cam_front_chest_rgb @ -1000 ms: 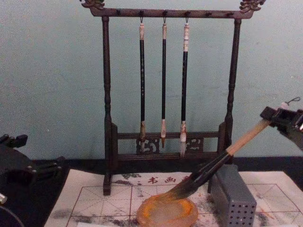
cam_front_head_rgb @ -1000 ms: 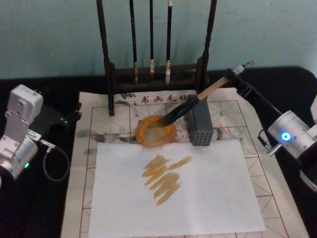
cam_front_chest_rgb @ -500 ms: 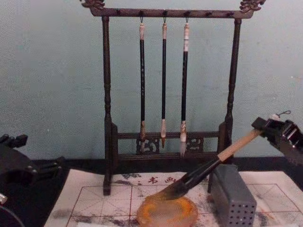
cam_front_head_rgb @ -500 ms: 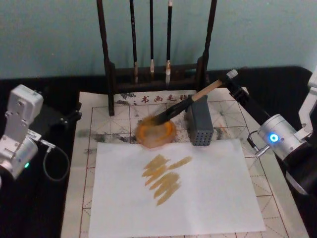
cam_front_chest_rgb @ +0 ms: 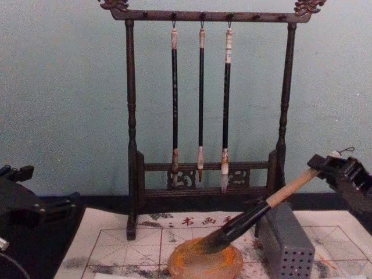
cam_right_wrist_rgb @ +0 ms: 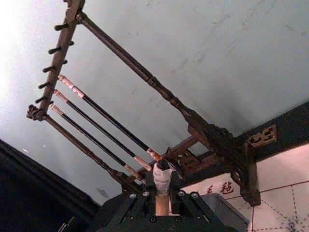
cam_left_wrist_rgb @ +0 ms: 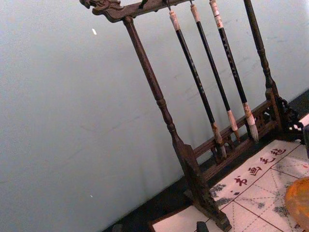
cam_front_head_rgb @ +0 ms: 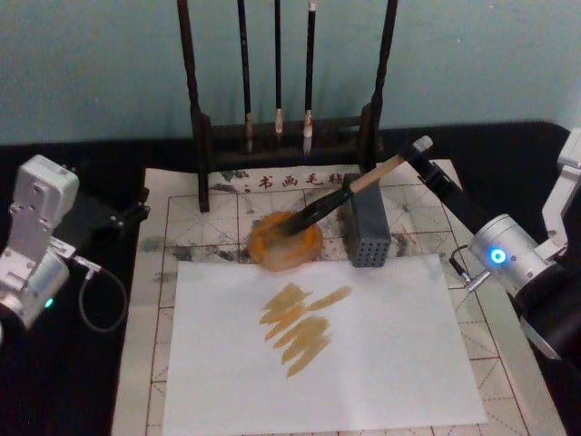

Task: Pick up the brush from the inkstone, write on the paper, then place the brush back to its original position.

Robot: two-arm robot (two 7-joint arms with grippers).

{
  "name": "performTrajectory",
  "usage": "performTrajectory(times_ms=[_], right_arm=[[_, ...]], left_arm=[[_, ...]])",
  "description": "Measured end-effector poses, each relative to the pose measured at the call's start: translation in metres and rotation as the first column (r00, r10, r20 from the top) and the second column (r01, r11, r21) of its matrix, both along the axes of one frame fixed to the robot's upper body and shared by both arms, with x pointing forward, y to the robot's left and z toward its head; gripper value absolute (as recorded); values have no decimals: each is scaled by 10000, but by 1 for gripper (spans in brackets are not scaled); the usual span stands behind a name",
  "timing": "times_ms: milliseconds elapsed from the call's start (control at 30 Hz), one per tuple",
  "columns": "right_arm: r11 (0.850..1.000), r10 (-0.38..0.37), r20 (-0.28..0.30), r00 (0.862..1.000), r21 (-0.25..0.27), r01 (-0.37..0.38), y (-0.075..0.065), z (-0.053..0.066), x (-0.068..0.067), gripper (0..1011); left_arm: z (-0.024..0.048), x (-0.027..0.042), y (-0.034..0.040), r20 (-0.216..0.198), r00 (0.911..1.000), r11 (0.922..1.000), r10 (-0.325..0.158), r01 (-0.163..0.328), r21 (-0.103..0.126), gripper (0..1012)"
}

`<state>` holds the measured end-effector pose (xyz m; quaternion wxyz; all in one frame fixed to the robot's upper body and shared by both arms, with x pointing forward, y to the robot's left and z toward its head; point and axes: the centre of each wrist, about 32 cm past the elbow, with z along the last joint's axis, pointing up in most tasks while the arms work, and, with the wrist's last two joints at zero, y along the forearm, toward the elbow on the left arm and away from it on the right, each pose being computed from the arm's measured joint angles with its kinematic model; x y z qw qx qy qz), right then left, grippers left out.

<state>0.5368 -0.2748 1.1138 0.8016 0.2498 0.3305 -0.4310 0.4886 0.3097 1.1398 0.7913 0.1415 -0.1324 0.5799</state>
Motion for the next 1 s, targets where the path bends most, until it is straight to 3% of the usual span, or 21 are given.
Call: performTrajectory(times_ms=[1000], right_arm=[[9989, -299, -567, 9979, 338, 318, -13, -103, -55, 181]], left_arm=[[0, 0, 0, 1, 10000, 10000, 0, 0, -1, 1001]])
